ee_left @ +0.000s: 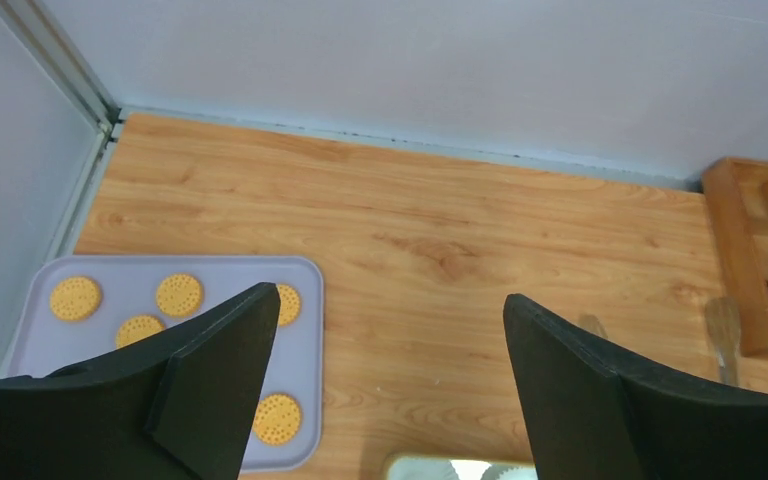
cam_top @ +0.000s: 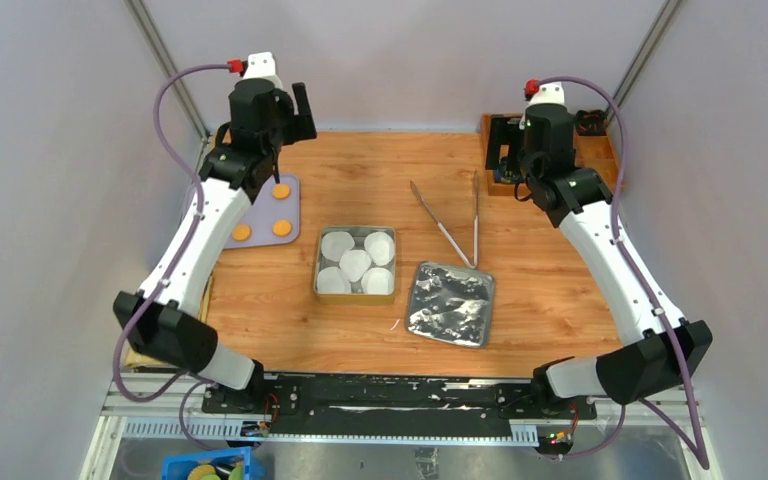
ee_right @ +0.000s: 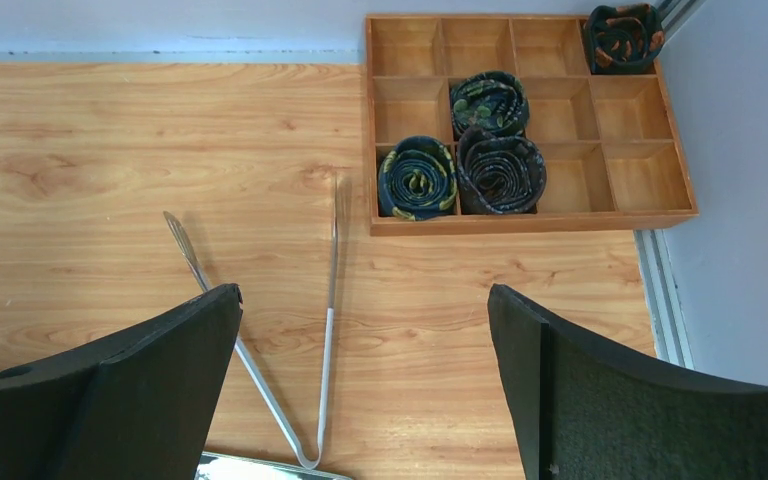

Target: Pack the cookies

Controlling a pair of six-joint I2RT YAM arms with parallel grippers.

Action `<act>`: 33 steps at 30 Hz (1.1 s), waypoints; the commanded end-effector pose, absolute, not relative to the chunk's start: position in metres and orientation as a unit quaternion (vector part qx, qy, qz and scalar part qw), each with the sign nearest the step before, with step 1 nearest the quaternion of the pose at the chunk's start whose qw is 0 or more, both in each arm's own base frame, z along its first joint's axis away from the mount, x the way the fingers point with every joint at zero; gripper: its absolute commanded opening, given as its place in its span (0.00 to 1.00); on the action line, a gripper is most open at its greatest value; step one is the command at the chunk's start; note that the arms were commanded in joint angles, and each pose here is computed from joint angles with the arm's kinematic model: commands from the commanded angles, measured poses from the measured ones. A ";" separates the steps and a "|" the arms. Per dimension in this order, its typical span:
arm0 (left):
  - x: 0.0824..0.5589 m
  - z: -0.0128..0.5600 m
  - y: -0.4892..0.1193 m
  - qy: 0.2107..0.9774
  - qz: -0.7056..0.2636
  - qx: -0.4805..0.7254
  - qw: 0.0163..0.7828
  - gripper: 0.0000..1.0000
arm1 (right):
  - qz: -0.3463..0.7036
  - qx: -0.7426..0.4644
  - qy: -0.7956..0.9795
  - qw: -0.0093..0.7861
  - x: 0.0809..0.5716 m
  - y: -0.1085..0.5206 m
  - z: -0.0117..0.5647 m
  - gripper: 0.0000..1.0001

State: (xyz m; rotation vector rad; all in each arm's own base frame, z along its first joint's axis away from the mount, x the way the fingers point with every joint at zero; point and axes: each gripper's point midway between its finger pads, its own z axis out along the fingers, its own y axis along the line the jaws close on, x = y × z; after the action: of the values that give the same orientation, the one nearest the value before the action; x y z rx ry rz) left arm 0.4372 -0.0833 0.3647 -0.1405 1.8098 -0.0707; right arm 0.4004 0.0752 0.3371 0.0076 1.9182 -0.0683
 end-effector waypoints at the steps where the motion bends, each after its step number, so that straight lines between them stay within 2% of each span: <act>1: 0.471 0.312 -0.078 0.837 0.000 -0.085 0.541 0.76 | -0.037 -0.014 0.837 0.546 0.394 0.078 0.316 1.00; 2: 0.481 0.296 -0.077 0.850 -0.002 -0.092 0.519 0.62 | -0.030 -0.020 0.835 0.549 0.393 0.081 0.315 1.00; 3: 0.490 0.281 -0.077 0.863 -0.009 -0.098 0.496 0.40 | -0.021 -0.024 0.832 0.554 0.391 0.083 0.315 1.00; 4: 0.499 0.264 -0.077 0.876 -0.012 -0.105 0.471 0.25 | -0.012 -0.028 0.828 0.560 0.389 0.086 0.314 1.00; 5: 0.505 0.249 -0.076 0.886 -0.013 -0.110 0.451 0.14 | -0.004 -0.032 0.825 0.564 0.387 0.088 0.314 1.00; 7: 0.514 0.220 -0.082 0.900 -0.017 -0.109 0.421 0.08 | 0.001 -0.036 0.822 0.568 0.385 0.089 0.312 1.00; 9: 0.517 0.194 -0.081 0.909 -0.008 -0.119 0.399 0.16 | 0.001 -0.039 0.824 0.566 0.384 0.089 0.310 1.00; 12: 0.515 0.165 -0.078 0.920 0.010 -0.128 0.370 0.36 | 0.002 -0.039 0.828 0.560 0.384 0.090 0.304 1.00; 17: 0.502 0.126 -0.075 0.938 0.027 -0.131 0.321 0.51 | 0.018 -0.042 0.830 0.555 0.386 0.097 0.296 1.00; 24: 0.485 0.087 -0.066 0.950 0.057 -0.132 0.276 0.53 | 0.018 -0.039 0.830 0.556 0.388 0.097 0.293 1.00; 33: 0.475 0.040 -0.056 0.962 0.096 -0.134 0.216 0.51 | 0.022 -0.032 0.823 0.567 0.381 0.094 0.301 1.00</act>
State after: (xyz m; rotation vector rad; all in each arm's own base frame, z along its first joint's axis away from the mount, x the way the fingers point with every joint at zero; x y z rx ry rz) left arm 0.4837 -0.0651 0.0573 -0.3443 2.6160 0.1814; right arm 0.3888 0.0915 0.2888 -0.0791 1.9745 0.0263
